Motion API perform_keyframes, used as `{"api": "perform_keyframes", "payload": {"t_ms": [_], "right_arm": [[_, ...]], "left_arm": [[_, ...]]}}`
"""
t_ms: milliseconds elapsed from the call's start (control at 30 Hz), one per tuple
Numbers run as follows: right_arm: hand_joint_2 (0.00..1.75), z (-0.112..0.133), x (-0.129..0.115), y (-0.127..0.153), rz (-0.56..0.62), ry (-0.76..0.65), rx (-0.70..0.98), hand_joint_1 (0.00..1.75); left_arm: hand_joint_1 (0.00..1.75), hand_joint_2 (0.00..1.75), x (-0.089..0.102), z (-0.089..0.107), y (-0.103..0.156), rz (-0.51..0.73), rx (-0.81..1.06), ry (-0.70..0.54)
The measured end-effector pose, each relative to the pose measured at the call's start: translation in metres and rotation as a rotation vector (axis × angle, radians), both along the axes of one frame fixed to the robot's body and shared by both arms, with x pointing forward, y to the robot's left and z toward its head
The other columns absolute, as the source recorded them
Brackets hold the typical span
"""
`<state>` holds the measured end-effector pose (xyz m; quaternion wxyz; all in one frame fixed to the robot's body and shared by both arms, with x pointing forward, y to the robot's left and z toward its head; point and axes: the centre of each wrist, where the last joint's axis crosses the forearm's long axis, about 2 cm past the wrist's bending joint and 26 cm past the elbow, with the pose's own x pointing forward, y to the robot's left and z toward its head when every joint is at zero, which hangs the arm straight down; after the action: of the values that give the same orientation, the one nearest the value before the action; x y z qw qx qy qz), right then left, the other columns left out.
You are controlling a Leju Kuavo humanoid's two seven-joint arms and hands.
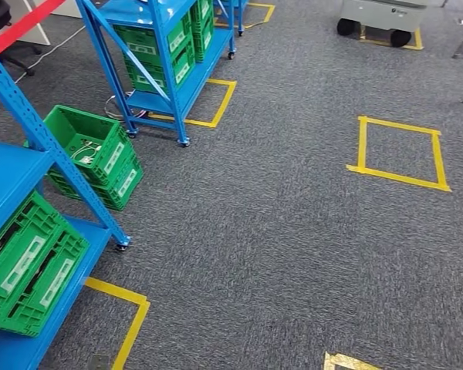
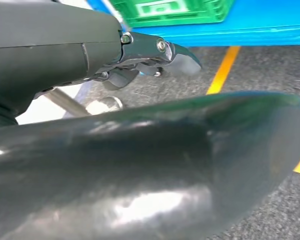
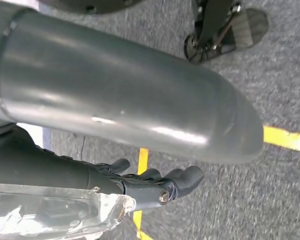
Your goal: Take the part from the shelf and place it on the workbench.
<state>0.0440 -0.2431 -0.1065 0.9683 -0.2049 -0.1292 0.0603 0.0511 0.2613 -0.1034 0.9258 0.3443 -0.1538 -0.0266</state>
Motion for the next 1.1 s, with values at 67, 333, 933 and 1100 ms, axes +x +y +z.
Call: {"api": "perform_keyframes", "payload": {"t_ms": [67, 333, 933, 1100], "right_arm": [[0.0, 0.0001, 0.0004, 0.0002, 0.0, -0.001, 0.0, 0.0], [0.0, -0.0001, -0.0008, 0.0001, 0.0, 0.001, -0.001, 0.0], [0.0, 0.0002, 0.0014, -0.0004, 0.012, 0.001, -0.006, 0.0], [0.0, 0.0003, 0.0027, -0.0004, 0.013, 0.0, -0.007, 0.0]], "left_arm": [[0.0, 0.0, -0.0023, -0.0003, 0.0005, 0.0, 0.001, 0.004], [0.0, 0.0, -0.0024, -0.0002, 0.0, -0.011, 0.008, -0.004], [0.0, 0.0, 0.0006, 0.0004, -0.0005, -0.025, 0.02, -0.012], [0.0, 0.0, -0.0017, 0.0, 0.0006, -0.027, 0.022, -0.012]]}}
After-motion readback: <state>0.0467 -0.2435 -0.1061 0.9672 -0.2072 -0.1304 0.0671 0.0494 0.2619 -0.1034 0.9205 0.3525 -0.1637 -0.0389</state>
